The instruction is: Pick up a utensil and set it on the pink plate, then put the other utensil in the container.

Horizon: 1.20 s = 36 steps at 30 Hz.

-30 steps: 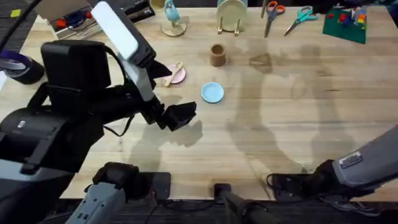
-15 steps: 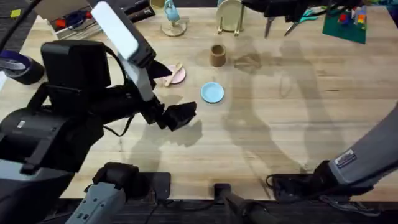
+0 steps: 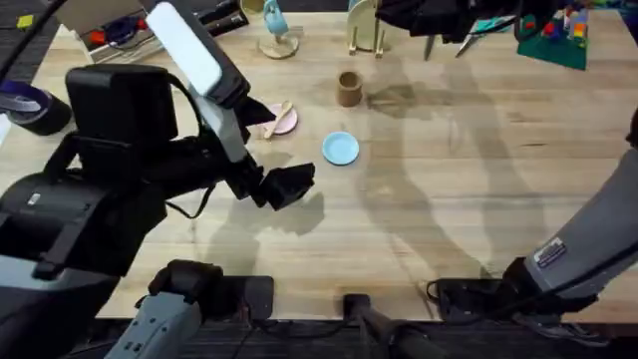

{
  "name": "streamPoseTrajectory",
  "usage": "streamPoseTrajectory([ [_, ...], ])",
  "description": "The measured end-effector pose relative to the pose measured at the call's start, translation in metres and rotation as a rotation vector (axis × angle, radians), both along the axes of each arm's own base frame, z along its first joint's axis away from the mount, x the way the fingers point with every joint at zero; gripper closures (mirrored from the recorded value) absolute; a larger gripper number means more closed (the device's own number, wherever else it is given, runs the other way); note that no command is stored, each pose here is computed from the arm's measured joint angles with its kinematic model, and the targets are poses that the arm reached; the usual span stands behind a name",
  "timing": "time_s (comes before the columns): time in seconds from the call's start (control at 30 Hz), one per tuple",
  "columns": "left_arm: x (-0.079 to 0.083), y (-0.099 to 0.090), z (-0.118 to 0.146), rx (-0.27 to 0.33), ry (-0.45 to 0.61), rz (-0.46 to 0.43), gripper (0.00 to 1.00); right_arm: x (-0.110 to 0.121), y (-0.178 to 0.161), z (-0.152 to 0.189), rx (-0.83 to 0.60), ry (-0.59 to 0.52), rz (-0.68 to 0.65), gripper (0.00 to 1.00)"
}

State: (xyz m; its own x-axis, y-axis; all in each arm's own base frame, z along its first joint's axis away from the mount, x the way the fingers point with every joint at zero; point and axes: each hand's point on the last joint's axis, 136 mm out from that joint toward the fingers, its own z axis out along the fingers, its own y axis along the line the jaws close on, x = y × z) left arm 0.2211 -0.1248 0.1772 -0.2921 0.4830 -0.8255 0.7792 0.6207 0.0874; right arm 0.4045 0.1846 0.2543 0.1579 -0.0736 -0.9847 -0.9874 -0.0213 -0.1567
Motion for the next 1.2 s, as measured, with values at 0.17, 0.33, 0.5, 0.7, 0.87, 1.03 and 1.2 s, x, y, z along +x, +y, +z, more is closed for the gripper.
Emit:
streamPoseTrajectory([
  [0.17, 0.0, 0.0, 0.0, 0.0, 0.0, 0.0, 0.008, 0.002, 0.0, -0.004, 0.001, 0.006, 0.001, 0.97],
  [0.33, 0.0, 0.0, 0.0, 0.0, 0.0, 0.0, 0.007, 0.005, 0.003, -0.018, 0.0, 0.038, 0.008, 0.97],
  [0.5, 0.0, 0.0, 0.0, 0.0, 0.0, 0.0, 0.007, 0.009, 0.007, -0.034, -0.001, 0.071, 0.016, 0.97],
  [0.7, 0.0, 0.0, 0.0, 0.0, 0.0, 0.0, 0.007, 0.011, 0.008, -0.037, 0.002, 0.057, 0.019, 0.97],
  [0.87, 0.0, 0.0, 0.0, 0.0, 0.0, 0.0, 0.007, 0.014, 0.009, -0.038, 0.007, 0.026, 0.022, 0.97],
  [1.03, 0.0, 0.0, 0.0, 0.0, 0.0, 0.0, 0.007, 0.018, 0.012, -0.048, 0.007, 0.031, 0.028, 0.97],
  [1.2, 0.0, 0.0, 0.0, 0.0, 0.0, 0.0, 0.007, 0.021, 0.017, -0.061, 0.008, 0.034, 0.041, 0.969],
])
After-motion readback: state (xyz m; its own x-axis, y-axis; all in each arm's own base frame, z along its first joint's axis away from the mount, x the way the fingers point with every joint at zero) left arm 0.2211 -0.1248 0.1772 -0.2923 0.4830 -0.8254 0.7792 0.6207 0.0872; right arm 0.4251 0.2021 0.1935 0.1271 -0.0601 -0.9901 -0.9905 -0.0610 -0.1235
